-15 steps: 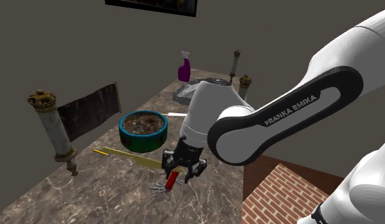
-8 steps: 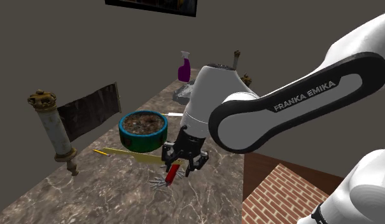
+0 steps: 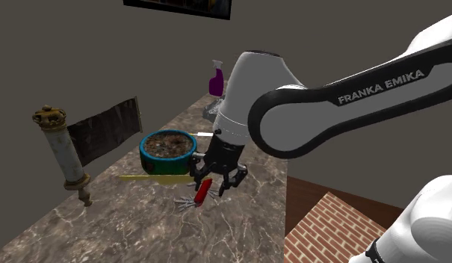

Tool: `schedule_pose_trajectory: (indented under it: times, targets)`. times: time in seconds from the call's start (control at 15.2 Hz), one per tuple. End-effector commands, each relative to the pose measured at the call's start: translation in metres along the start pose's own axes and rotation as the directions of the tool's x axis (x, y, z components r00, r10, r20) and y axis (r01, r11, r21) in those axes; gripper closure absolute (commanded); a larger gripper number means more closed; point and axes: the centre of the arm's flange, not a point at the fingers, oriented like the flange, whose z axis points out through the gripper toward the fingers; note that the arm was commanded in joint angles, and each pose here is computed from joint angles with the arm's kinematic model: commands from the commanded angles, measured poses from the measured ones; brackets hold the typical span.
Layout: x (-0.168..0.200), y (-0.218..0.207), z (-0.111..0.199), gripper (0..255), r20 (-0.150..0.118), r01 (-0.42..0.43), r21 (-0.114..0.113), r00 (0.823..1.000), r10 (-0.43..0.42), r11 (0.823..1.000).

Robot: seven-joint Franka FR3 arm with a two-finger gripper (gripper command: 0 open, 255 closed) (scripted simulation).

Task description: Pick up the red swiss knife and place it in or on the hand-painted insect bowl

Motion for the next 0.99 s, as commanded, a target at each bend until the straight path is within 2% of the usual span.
schedule_pose_trajectory:
  times: [0.0, 0.92]
  targets:
    - [0.0, -0.002, -0.009, 255, 0.0, 0.0, 0.0, 1.0, 0.0, 1.0]
    - [-0.006, -0.018, -0.081, 255, 0.0, 0.0, 0.0, 1.0, 0.0, 1.0]
